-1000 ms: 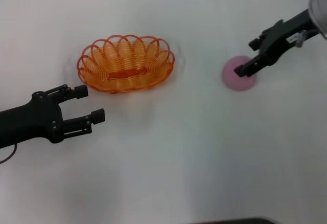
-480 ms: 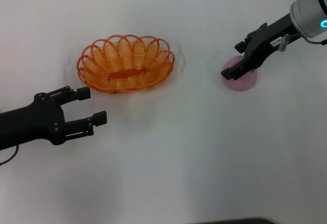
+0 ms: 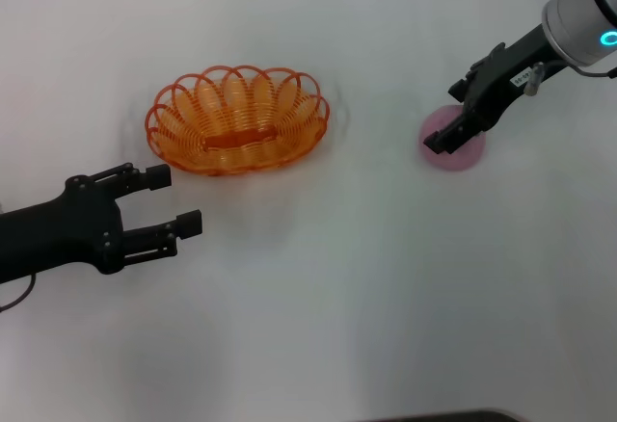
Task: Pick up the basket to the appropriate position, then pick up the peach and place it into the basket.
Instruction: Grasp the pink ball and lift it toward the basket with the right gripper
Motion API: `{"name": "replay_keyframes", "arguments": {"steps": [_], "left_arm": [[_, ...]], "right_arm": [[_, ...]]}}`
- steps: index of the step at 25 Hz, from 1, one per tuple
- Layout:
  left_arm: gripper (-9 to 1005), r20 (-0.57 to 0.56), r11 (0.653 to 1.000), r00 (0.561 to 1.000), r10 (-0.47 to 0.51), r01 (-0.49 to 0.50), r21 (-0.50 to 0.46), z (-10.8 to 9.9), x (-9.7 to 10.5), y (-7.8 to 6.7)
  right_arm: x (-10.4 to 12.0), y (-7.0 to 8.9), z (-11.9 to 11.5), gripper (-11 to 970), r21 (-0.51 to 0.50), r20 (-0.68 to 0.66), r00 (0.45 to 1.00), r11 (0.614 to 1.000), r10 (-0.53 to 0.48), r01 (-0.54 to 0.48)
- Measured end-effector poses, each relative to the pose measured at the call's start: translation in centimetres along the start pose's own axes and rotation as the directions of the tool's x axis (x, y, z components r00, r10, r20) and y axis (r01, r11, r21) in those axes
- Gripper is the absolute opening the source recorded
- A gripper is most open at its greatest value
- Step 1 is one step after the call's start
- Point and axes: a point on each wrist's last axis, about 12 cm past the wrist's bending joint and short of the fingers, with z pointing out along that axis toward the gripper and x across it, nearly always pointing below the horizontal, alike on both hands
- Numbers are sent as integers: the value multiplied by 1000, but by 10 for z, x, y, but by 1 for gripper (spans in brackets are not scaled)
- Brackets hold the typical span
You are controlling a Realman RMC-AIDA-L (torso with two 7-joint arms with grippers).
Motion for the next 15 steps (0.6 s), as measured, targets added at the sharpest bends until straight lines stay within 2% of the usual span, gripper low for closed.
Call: {"name": "replay_keyframes", "arguments": {"steps": [8, 15], "left_arm": [[825, -12, 1000, 1000, -2, 2, -1, 0, 0, 0], [825, -19, 1000, 1000, -2, 2, 0, 0, 1, 0]], "right_arm": [[-6, 0, -3, 946, 28, -47, 999, 999, -16, 17], [-8, 3, 0, 945, 14, -63, 998, 1000, -23, 24]]}}
